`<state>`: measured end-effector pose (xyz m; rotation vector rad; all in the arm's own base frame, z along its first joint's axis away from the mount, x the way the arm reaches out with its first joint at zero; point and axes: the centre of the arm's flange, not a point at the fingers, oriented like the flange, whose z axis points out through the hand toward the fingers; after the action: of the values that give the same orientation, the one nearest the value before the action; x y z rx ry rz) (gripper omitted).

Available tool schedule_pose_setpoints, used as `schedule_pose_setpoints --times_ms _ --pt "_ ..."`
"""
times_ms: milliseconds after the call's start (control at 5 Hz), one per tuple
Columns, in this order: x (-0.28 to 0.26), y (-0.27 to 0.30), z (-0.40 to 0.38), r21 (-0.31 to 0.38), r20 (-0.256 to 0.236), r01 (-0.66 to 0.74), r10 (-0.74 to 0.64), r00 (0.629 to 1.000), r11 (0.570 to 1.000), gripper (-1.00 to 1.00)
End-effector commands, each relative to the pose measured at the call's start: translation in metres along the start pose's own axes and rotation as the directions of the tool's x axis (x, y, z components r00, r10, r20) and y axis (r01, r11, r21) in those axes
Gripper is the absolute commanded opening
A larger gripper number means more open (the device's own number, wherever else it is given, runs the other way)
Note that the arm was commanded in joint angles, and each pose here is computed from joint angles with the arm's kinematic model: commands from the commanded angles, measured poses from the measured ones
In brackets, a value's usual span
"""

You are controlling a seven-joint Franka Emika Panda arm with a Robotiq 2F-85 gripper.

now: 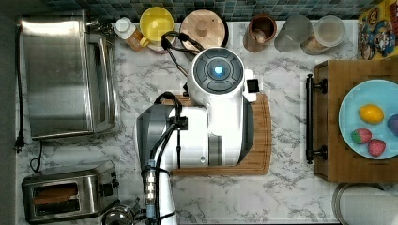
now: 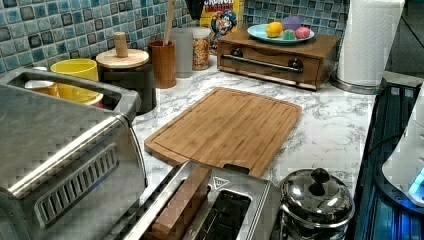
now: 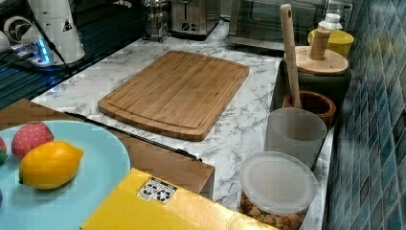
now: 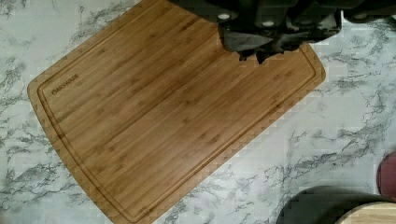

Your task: Turn on the toaster.

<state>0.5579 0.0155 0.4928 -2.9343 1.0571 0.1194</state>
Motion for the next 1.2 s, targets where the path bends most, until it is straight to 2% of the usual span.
schedule_pose_setpoints --times_ms 200,400,600,1000,1200 --pt "-0.008 -0.011 0.016 -0.032 0.024 0.059 -0.059 0.998 0.998 -1.00" --pt "-0.036 -0.018 0.027 -0.003 0.034 0.133 -0.133 0.991 0.991 -1.00" --pt "-0.078 -0.030 0.036 0.022 0.018 0.246 -0.246 0.969 0.969 -1.00" --pt "-0.139 -0.040 0.042 0.088 0.018 0.334 -0.336 0.942 0.939 -1.00" --pt "-0.175 -0.048 0.052 0.085 0.033 0.362 -0.366 0.930 0.928 -1.00"
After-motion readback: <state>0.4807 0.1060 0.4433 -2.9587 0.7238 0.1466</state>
